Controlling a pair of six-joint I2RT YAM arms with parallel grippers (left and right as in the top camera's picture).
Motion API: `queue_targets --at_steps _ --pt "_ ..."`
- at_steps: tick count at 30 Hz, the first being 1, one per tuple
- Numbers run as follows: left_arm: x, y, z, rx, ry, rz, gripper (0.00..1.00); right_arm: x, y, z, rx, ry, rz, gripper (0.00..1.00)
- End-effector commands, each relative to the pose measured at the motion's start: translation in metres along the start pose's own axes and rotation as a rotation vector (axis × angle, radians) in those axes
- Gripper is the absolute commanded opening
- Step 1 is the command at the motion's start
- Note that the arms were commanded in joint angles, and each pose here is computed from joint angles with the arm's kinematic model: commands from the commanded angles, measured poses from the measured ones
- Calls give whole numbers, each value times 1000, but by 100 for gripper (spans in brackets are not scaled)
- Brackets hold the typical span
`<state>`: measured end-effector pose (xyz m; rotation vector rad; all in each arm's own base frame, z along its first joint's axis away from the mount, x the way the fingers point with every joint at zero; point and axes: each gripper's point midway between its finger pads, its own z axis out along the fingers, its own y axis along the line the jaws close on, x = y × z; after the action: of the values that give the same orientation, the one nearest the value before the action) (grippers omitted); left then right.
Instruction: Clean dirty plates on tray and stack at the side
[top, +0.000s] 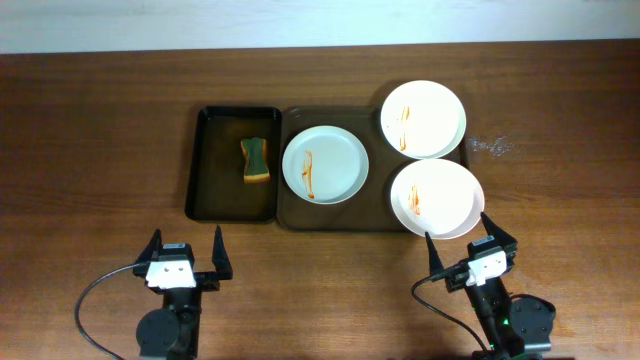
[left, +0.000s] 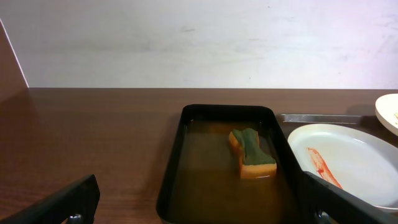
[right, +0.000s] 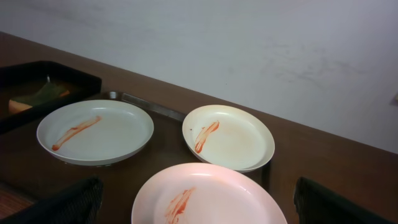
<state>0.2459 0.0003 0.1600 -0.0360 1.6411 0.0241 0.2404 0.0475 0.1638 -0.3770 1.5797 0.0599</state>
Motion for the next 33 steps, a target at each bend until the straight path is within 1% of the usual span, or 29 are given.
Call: queue_targets --at_steps 1,23,26,29,30,33 --pt "1 0 0 3 -1 19 100 3 4 0 -17 4 6 98" --pt "-2 0 0 5 -15 17 100 3 4 0 -17 4 5 98" --pt "-12 -10 -1 58 -56 12 100 0 2 0 -4 -5 2 98" --pt "-31 -41 -7 243 -135 16 100 -1 3 0 -15 -12 1 98" --pt "-35 -41 -8 245 -150 16 100 -5 7 0 -35 -28 -2 98" --pt "-36 -42 -7 250 -145 8 100 -16 -1 -1 2 -65 -13 98"
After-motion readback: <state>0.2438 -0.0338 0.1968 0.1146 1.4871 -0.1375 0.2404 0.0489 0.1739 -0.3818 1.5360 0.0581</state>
